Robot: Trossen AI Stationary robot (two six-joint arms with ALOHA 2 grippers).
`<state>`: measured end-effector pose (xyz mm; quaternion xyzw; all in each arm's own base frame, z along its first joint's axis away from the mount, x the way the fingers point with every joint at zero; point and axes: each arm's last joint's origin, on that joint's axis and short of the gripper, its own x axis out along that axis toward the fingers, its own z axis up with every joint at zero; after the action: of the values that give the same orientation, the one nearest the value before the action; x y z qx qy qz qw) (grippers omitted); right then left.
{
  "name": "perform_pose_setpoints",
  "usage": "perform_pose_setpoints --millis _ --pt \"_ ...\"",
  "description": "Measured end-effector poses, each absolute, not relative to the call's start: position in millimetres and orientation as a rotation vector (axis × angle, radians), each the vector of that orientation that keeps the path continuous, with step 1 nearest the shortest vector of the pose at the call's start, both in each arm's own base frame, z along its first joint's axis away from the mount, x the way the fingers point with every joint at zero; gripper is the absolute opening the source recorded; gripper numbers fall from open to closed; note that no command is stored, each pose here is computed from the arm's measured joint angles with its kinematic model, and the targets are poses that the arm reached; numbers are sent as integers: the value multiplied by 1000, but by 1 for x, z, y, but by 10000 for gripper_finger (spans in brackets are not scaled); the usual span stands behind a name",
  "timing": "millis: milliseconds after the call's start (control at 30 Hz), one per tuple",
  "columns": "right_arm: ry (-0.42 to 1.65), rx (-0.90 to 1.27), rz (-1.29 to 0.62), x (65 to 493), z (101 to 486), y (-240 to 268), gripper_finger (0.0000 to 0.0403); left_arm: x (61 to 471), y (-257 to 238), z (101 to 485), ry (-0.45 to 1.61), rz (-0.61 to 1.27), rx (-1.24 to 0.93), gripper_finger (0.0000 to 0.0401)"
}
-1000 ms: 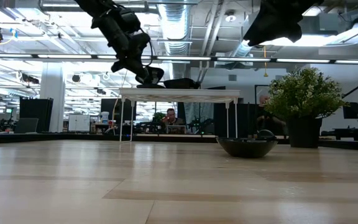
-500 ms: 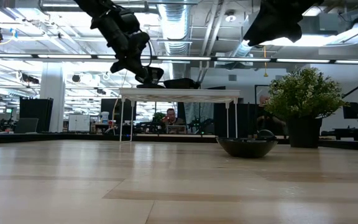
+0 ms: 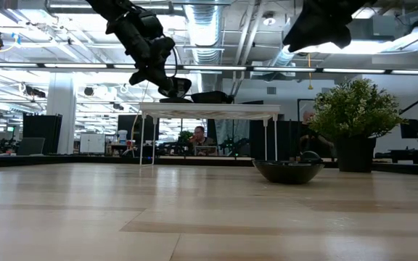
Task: Pick & Place Mini shaped plates
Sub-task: Stack the leaf-shaped plate on top of the other leaf-shaped plates on the shelf
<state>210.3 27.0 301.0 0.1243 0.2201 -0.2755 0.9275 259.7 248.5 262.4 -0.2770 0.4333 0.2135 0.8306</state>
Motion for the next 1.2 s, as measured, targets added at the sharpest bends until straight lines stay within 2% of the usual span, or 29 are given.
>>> perform_pose_setpoints --millis 267,633,833,1033,1200 --pt "449 253 -563 211 301 27 109 262 247 262 934 472 -538 20" --pt "449 251 -562 211 301 27 109 262 249 263 928 495 -517 76" --pt "447 252 -562 211 302 27 109 261 250 264 926 518 -506 92" --pt "445 253 -561 211 302 27 109 255 240 284 877 540 -506 92" --pt "445 254 -561 211 302 27 109 250 210 304 827 502 -480 92"
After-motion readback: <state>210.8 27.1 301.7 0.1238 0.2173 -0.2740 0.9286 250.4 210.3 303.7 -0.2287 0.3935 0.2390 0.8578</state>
